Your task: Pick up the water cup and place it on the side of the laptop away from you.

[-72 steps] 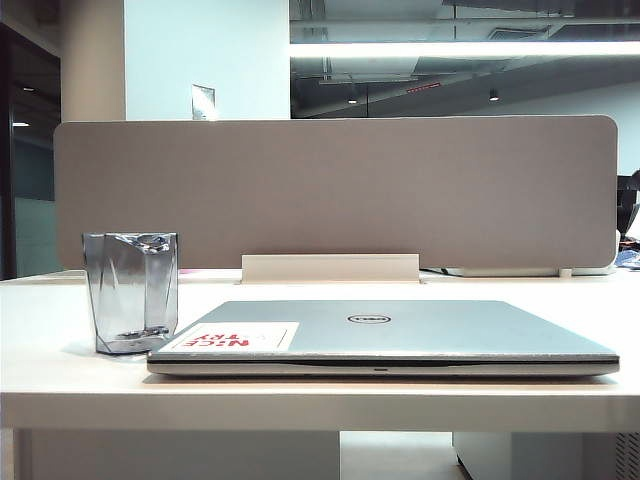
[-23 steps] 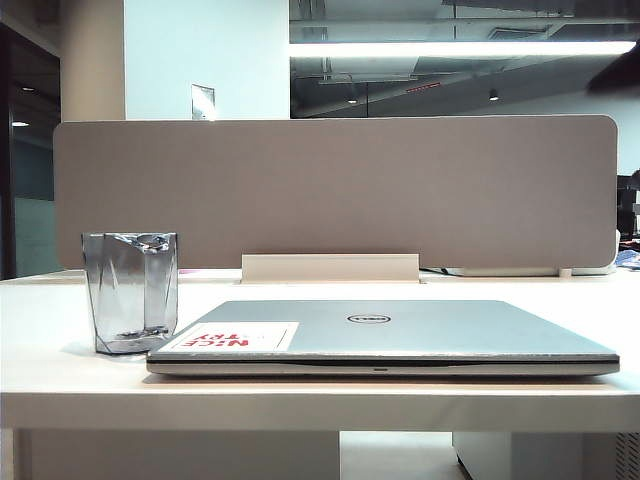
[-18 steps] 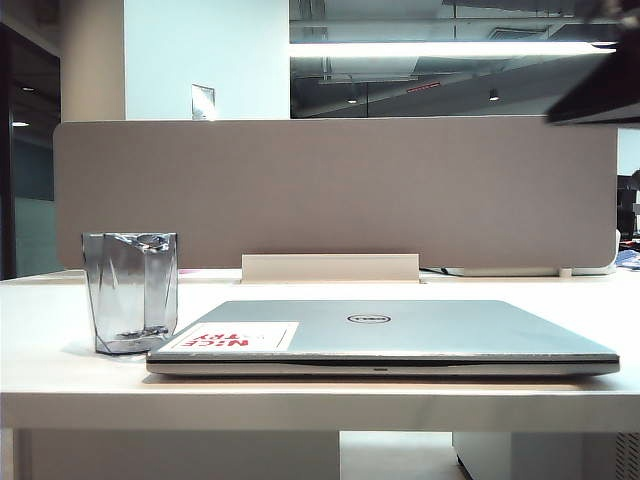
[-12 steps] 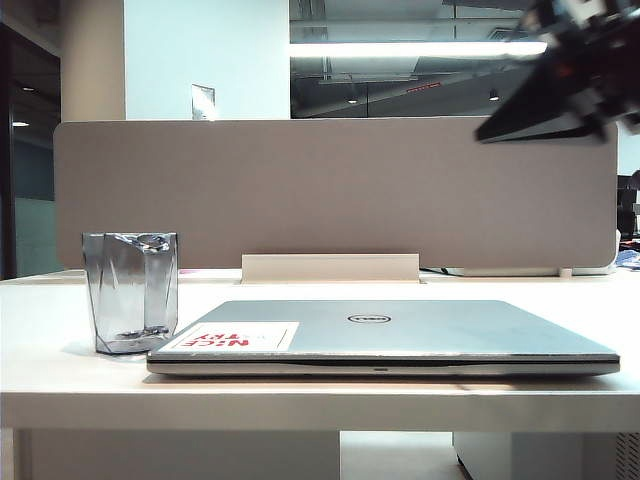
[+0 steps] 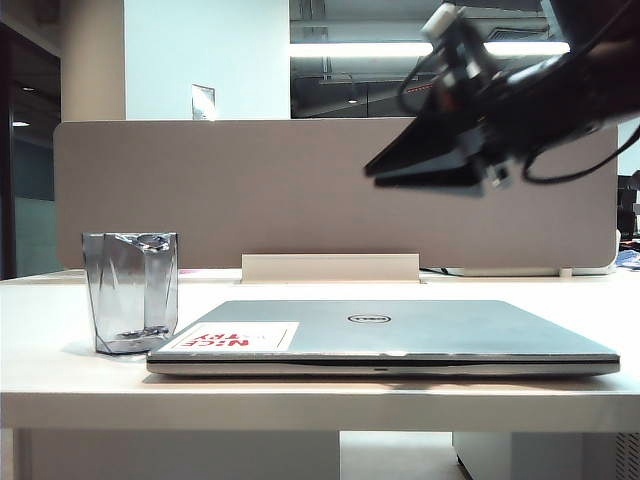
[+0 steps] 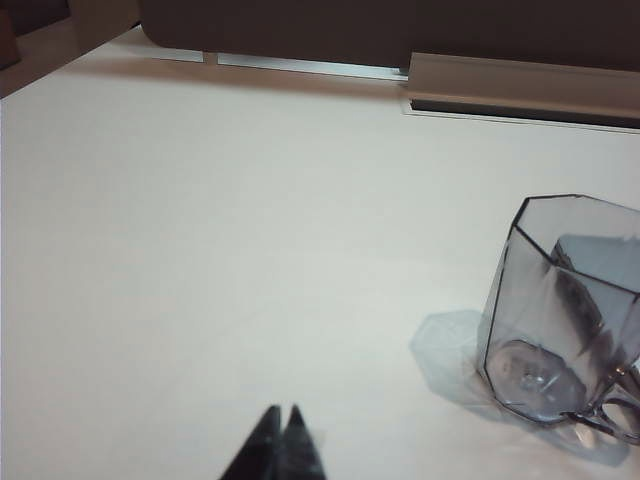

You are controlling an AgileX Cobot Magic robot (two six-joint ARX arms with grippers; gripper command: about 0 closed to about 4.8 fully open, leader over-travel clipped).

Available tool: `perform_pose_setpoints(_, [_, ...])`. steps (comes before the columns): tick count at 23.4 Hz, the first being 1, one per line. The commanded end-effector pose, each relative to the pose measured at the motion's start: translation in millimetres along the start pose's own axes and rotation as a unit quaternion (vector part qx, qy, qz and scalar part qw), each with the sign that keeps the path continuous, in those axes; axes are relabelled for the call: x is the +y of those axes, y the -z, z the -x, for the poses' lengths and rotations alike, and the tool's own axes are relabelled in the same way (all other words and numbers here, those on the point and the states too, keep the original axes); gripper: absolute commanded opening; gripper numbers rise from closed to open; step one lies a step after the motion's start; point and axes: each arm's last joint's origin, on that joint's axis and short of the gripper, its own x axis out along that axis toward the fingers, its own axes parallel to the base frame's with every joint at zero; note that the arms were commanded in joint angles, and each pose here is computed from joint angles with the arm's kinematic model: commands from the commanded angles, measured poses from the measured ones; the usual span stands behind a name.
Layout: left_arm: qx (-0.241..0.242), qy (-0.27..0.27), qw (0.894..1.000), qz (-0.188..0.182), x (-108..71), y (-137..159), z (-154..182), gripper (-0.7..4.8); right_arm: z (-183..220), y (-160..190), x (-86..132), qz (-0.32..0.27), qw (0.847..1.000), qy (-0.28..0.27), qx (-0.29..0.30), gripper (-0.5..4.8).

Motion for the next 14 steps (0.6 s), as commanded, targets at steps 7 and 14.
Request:
perform_pose_setpoints(7, [-0.004,0.003,1.0,0.0,-0.3,-2,0,-0.05,-51,11,2,0.0,0.997,-0.075,0.037,2.36])
perform_pose_setpoints(14, [-0.004,0.003,1.0,0.0,-0.3,-2,0,-0.05,-87,20,5,0.041,0.983,-0.172,0.053,2.85])
